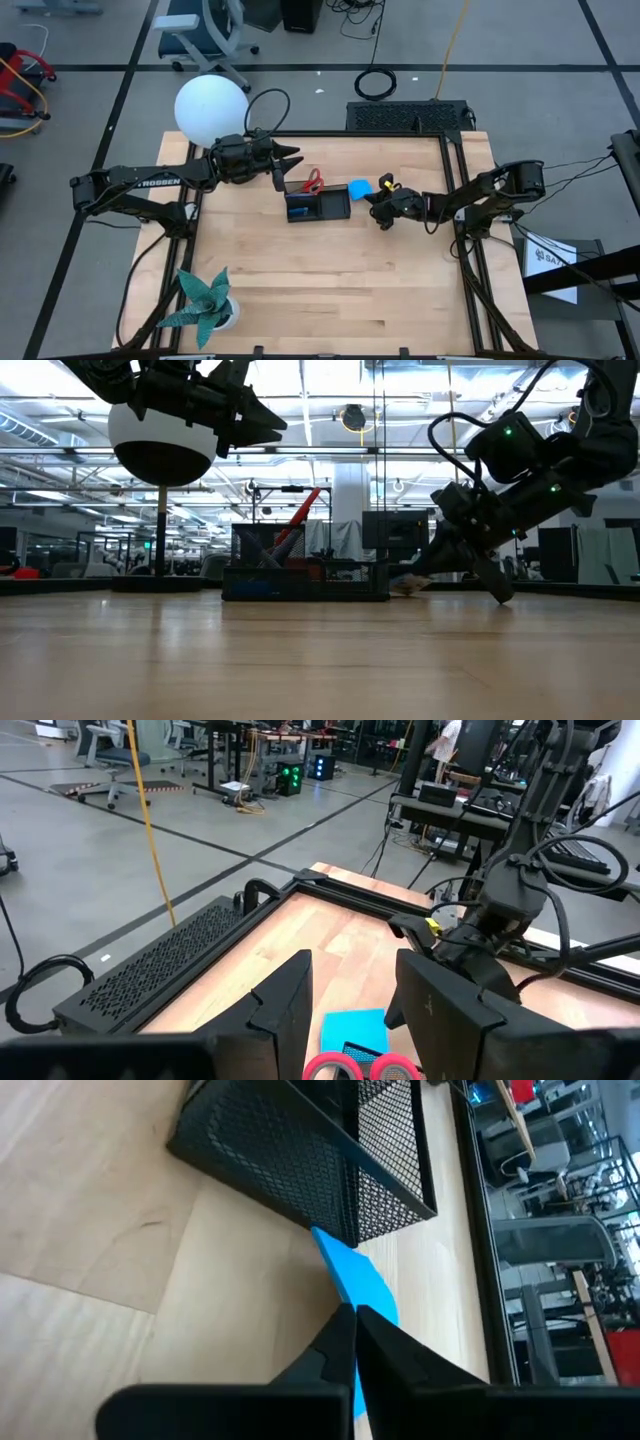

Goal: Pick and place office supplies into organizer
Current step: Put the blue sticky notes into the black desk organizer

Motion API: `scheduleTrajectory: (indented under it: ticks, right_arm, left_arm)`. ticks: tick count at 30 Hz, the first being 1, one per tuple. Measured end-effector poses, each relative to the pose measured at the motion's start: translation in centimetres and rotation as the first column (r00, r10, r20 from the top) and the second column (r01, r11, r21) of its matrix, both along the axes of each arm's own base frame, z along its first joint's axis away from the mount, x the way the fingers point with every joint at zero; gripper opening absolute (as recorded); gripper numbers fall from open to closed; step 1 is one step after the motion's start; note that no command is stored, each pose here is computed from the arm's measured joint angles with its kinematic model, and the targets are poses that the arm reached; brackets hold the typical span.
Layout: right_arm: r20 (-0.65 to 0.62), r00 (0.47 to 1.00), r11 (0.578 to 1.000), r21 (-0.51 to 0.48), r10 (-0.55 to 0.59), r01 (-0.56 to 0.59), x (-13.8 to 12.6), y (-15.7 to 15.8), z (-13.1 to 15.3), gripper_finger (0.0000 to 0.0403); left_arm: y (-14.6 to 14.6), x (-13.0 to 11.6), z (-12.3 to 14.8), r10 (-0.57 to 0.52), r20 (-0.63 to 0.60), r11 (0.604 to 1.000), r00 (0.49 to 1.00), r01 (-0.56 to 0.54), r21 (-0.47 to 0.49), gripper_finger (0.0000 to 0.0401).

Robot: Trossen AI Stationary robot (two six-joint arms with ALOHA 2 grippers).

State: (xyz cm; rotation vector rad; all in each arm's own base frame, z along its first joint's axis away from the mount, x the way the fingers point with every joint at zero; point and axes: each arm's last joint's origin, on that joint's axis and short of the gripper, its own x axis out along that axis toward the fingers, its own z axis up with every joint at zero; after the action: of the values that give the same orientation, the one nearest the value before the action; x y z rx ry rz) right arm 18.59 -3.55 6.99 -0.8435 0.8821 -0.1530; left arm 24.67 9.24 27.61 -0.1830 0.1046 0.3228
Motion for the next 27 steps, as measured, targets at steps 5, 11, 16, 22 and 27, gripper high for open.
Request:
scheduleTrajectory:
  ticks: [5,11,16,22,27]
  right_arm:
    - [0.017,1.000,1.000,-0.029,0.001,-0.001,0.3,-0.1,0.7,0.0000]
    - [0.058,0.998,0.998,-0.066,-0.019,0.022,1.3,-0.2,2.2,0.0000]
    - [0.046,0.998,0.992,-0.114,-0.053,0.058,1.5,-0.4,3.2,0.0000]
    - [0.114,0.991,0.988,-0.131,-0.071,0.086,2.2,-0.5,5.1,0.0000]
    - [0.180,0.983,0.985,-0.155,-0.046,0.075,2.6,-0.3,6.7,0.0000]
  left_arm:
    - [0.0,0.0,0.0,0.000,0.000,1.000,1.000,0.000,0.000,0.0152]
    - [0.0,0.0,0.0,0.000,0.000,1.000,1.000,0.000,0.000,0.0152]
    - [0.0,0.0,0.0,0.001,0.000,1.000,1.000,-0.001,0.000,0.0152]
    - [0.0,0.0,0.0,0.000,-0.001,1.000,1.000,0.000,0.003,0.0152]
    - [0.0,0.0,0.0,0.001,-0.001,1.000,1.000,-0.001,0.004,0.0152]
